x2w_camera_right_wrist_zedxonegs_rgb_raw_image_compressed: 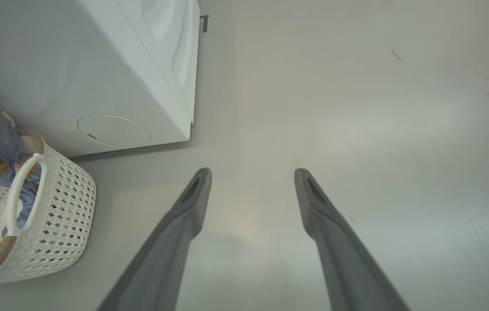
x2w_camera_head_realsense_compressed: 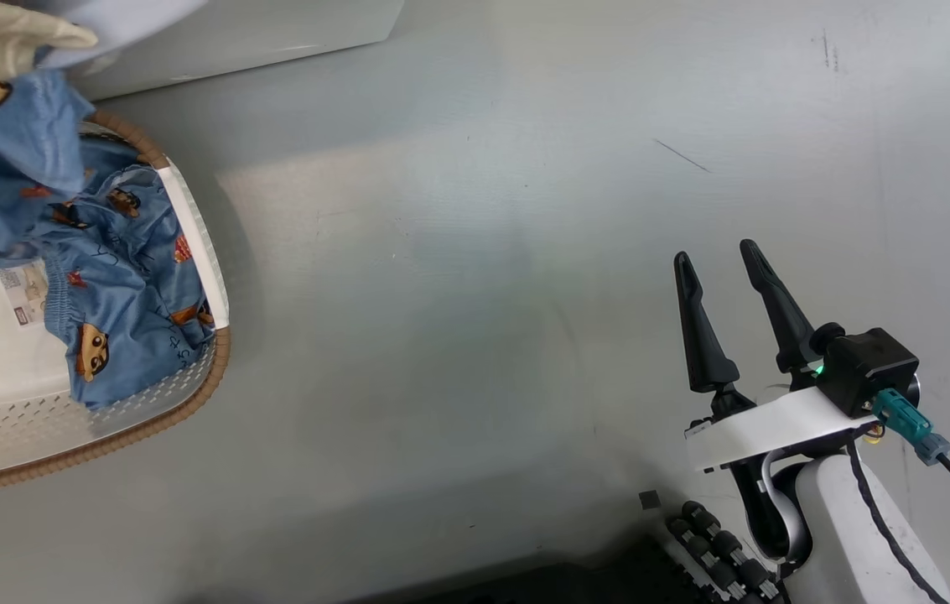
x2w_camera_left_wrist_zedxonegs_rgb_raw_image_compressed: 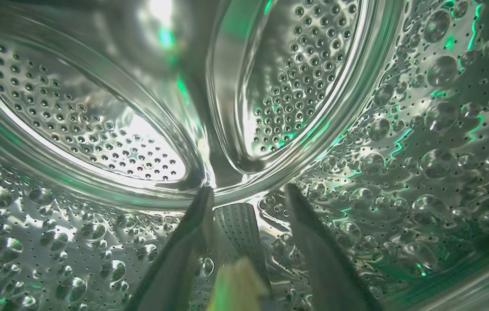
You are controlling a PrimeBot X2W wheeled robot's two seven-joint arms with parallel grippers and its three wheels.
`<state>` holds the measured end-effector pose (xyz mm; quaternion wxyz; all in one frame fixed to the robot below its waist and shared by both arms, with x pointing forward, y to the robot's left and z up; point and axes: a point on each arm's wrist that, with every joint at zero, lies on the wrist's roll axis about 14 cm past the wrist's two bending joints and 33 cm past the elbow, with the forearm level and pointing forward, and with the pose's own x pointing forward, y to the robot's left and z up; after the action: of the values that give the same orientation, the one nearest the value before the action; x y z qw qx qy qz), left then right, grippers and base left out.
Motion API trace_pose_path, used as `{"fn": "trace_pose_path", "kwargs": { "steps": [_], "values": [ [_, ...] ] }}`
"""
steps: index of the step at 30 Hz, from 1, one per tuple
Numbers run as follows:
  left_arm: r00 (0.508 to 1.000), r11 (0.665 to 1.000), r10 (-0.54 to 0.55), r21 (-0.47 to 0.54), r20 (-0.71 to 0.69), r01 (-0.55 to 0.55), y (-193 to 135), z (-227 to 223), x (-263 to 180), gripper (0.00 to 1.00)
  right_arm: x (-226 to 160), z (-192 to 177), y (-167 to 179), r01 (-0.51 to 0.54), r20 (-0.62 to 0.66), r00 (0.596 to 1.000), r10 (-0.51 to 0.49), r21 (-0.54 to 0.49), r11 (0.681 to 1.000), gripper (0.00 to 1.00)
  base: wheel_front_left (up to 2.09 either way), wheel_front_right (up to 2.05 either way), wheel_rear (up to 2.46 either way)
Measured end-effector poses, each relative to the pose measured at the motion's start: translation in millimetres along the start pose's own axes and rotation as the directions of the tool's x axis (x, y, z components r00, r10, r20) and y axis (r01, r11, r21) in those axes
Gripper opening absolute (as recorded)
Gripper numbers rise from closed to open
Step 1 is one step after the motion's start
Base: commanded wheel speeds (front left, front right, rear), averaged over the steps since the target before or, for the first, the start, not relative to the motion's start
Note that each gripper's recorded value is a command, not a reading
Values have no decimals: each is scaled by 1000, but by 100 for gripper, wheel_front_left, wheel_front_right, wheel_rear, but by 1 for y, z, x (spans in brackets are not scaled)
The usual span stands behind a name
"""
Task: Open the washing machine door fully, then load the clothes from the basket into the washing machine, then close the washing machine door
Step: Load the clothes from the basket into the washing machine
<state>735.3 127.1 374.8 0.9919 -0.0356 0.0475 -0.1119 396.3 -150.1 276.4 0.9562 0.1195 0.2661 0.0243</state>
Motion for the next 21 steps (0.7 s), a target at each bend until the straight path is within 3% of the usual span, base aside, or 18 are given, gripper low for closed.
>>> {"fn": "trace_pose_path", "kwargs": {
  "steps": [12, 21],
  "values": [
    [999, 999, 44, -22, -2, -44, 15, 7, -11, 100, 3, 9, 2, -4, 29, 1000, 4, 2, 1000, 100, 0, 0, 0],
    [999, 998, 45, -47, 14, -45, 9, 16, -19, 100, 8, 26, 6, -17, 75, 997, 17, -3, 1000, 100, 0, 0, 0]
  ]
}}
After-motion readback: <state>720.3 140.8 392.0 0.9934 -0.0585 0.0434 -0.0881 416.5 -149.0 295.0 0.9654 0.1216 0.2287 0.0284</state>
